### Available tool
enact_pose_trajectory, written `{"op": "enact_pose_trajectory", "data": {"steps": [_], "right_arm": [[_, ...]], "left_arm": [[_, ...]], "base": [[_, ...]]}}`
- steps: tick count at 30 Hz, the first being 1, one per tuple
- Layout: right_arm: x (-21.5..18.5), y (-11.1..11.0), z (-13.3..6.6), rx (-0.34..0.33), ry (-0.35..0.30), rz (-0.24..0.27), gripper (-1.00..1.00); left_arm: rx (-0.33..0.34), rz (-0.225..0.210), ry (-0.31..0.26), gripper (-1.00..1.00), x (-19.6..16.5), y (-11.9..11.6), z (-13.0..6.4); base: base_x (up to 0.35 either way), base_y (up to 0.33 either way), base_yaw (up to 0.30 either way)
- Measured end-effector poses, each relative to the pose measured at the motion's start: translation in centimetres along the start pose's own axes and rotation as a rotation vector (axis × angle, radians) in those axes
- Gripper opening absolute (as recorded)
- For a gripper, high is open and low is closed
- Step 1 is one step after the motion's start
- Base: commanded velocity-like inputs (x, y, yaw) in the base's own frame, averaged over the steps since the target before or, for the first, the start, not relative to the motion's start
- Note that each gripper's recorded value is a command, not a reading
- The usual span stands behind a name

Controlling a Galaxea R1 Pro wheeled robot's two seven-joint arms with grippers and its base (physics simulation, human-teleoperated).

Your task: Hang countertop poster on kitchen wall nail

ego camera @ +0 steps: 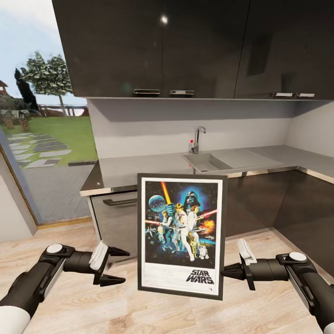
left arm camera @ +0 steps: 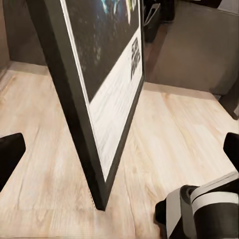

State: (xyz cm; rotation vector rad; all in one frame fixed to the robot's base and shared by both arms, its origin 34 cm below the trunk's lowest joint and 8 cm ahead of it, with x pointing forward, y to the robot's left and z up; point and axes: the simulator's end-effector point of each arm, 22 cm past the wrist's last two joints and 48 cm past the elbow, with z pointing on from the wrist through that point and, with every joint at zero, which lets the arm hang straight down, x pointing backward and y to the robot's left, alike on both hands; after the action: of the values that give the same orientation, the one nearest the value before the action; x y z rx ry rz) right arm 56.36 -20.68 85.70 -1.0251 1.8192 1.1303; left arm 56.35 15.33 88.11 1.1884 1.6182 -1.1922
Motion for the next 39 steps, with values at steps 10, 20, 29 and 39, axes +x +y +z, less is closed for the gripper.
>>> {"op": "enact_pose_trajectory", "data": {"steps": [10,20,29,39], "right_arm": [[-0.2,-0.2,-0.2,0.008,-0.007,0.0,-1.0],[-0.1,-0.1,-0.2,0.008,-0.009,0.001,-1.0],[0.0,-0.2,-0.3,0.012,-0.008,0.002,-1.0],[-0.1,-0.5,-0.3,0.027,-0.011,0.002,-1.0]], "left_arm": [[-0.043,-0.207,-0.03,1.0,9.9,0.1,-1.3],[-0.232,-0.41,-0.206,1.0,14.5,1.7,-2.0],[-0.538,-0.592,-0.288,1.0,21.1,3.4,-3.5],[-0.797,-0.753,-0.392,1.0,26.3,2.9,-5.7]], "base": [[0.0,0.0,0.0],[0.0,0.0,0.0],[0.0,0.0,0.0],[0.0,0.0,0.045]]}}
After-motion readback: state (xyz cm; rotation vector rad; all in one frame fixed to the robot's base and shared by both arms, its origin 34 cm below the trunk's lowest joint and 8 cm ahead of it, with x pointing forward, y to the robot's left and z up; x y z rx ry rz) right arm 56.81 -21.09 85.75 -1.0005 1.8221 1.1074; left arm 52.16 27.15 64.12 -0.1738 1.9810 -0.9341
